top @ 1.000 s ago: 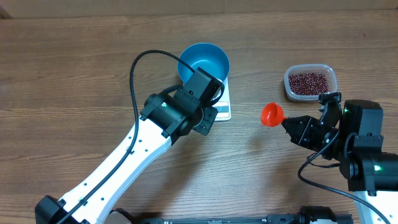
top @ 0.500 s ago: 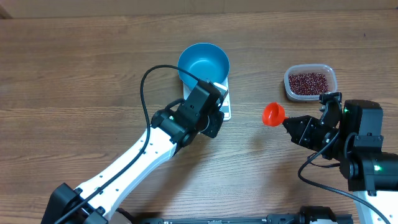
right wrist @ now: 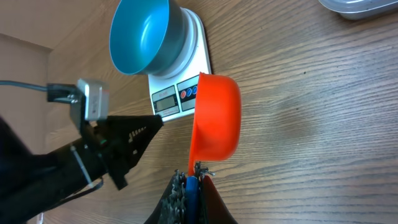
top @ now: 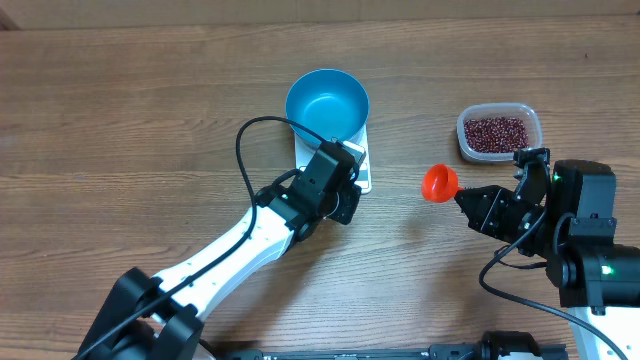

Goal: Scoop item into bowl and weigh 150g on scale
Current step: 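Move the left gripper down to the scale's buttons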

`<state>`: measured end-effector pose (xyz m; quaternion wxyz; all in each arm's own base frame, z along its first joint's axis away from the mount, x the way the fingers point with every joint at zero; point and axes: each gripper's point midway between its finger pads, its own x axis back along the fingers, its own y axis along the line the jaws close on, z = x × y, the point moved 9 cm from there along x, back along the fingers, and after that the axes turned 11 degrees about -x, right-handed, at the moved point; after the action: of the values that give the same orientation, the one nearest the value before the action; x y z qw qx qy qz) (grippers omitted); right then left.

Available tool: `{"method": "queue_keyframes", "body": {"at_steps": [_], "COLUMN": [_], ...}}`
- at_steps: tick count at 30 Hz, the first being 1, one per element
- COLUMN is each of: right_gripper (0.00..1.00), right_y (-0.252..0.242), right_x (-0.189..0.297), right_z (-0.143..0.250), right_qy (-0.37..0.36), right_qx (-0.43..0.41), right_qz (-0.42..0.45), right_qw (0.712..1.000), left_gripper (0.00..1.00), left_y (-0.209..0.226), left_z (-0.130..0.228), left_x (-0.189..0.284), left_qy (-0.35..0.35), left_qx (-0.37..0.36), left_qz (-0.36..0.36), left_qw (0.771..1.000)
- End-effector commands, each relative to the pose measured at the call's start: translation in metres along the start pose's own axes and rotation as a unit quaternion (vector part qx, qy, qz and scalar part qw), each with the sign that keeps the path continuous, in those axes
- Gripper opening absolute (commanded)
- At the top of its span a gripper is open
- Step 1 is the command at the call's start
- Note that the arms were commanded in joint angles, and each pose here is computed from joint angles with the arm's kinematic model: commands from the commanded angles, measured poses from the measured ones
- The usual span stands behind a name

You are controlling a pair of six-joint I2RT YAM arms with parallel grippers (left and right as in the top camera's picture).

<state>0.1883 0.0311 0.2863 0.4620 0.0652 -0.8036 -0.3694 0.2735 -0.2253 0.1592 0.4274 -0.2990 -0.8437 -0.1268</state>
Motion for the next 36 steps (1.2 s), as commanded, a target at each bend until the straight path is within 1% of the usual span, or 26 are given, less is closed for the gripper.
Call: {"method": "queue_keyframes", "body": {"at_steps": [1, 6, 12, 17, 23, 29, 36], "right_gripper": [0.04, 0.04, 0.04, 0.04, 0.04, 0.04, 0.04], "right_y": [0.009, 0.009, 0.009, 0.009, 0.009, 0.009, 0.009], "right_x": [0.009, 0.009, 0.009, 0.009, 0.009, 0.009, 0.009], "right_z": [-0.004, -0.004, -0.005, -0.004, -0.004, -0.004, -0.004], "right_qy": [-0.018, -0.018, -0.02, -0.019, -0.019, -0.019, -0.019], "right_qx": [0.014, 0.015, 0.016, 0.015, 0.015, 0.015, 0.015], "right_qz": [-0.01, -0.01, -0.012, -0.011, -0.011, -0.011, -0.011], "right_qw": [1.0, 1.0, 1.0, 1.0, 1.0, 1.0, 1.0], "left_gripper": [0.04, 0.04, 0.04, 0.04, 0.04, 0.04, 0.04], "left_y": [0.004, 0.005, 0.006, 0.012, 0.013, 0.018, 0.018], "left_z": [0.007, 0.011, 0.006, 0.009, 0.014, 0.019, 0.009], "left_x": [-0.014, -0.031, -0.038, -0.044, -0.056, -0.069, -0.07], "left_qy": [0.013, 0.02, 0.001, 0.005, 0.012, 0.017, -0.017], "left_qx": [0.016, 0.021, 0.023, 0.036, 0.043, 0.044, 0.048], "left_qz": [-0.01, -0.014, -0.017, -0.056, -0.058, -0.076, -0.074], "left_qw": [1.0, 0.999, 1.0, 0.998, 0.997, 0.996, 0.996]}}
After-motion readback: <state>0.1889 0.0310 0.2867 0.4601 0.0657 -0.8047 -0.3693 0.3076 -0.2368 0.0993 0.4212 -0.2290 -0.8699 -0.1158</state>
